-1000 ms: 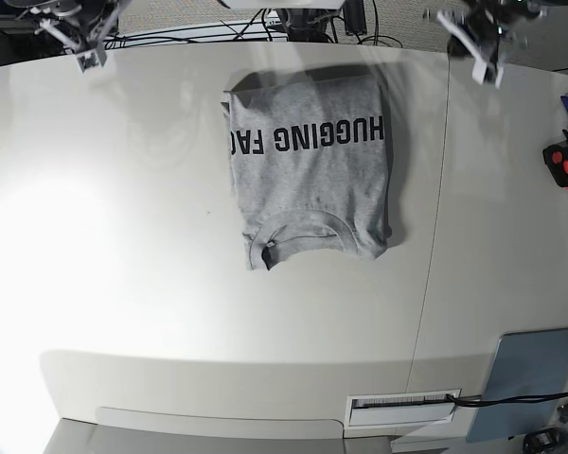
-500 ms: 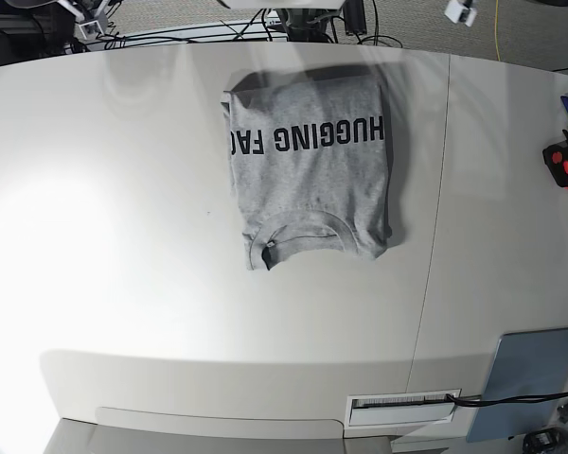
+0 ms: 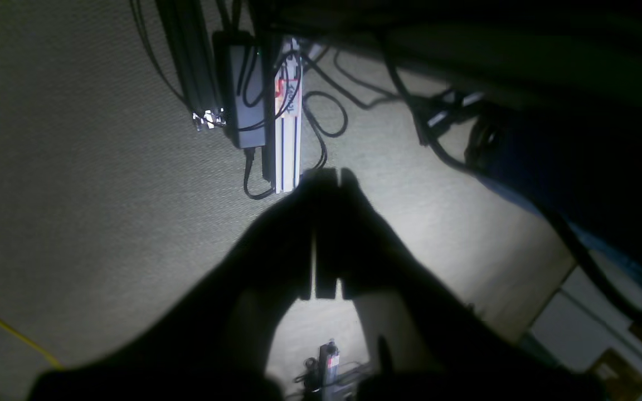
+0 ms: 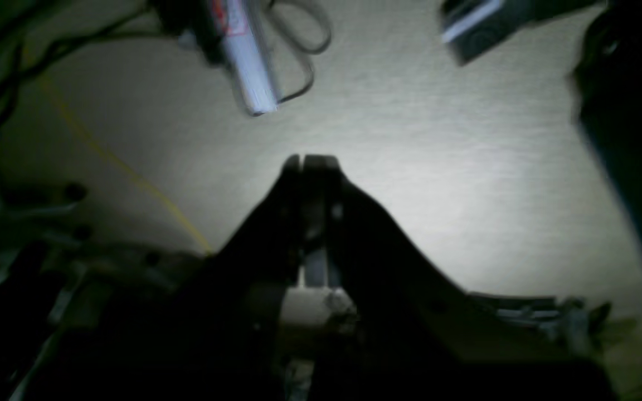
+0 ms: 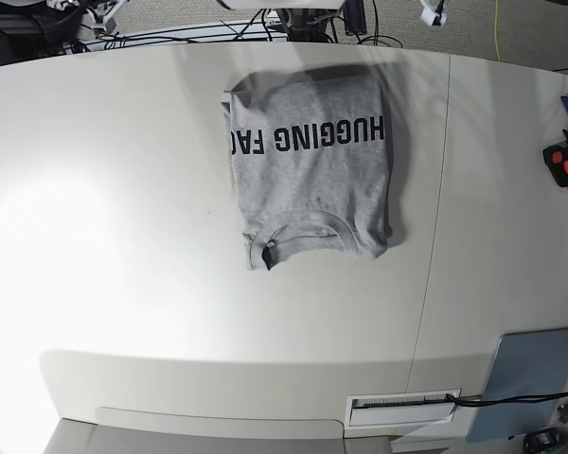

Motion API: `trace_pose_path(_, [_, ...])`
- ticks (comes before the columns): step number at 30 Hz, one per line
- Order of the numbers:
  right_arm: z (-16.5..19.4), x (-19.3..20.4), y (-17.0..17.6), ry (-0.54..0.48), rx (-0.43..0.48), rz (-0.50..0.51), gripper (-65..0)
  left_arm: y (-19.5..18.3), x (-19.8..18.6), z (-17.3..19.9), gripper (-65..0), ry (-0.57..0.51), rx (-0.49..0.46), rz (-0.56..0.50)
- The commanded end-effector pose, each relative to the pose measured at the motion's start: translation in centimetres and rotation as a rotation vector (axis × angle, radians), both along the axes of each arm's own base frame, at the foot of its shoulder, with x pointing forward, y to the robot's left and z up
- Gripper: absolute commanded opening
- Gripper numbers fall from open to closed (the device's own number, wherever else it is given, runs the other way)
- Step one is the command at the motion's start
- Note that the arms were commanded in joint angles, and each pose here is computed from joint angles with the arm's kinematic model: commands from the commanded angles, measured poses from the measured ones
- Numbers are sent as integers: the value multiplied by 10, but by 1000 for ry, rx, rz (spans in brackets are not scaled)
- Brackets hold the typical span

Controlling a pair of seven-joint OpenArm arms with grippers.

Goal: Fold the T-shirt properly

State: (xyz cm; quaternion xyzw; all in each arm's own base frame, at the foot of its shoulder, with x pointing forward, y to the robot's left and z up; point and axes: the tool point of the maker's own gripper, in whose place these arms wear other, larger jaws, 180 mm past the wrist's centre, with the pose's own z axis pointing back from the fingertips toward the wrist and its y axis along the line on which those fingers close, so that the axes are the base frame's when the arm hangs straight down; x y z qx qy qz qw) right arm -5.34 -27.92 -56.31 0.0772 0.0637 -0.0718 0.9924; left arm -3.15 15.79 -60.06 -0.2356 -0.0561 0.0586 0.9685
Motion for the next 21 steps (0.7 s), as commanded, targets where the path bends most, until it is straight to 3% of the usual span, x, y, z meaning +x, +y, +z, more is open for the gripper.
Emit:
trace_pose_path(1, [-1,-4,-7,0,-18,13,-650,5,0,0,-648,4,-2,4])
trace_pose_path(8, [-20,21,-18,-152,-107,143,-650,6,40,-8,-630,-50,8,46])
trace_pose_path(13, [-34,27,-2,-191,-81,259,-650,9,49,-17,-548,-45,89,44])
trace_pose_path(16, [-46,28,11,-223,-62,279,-650,-2,46,-22,-535,-57,115,7])
trace_pose_path(21, [-64,15,23,-142,-51,278,-650,-29,34,-34,-535,-43,161,15])
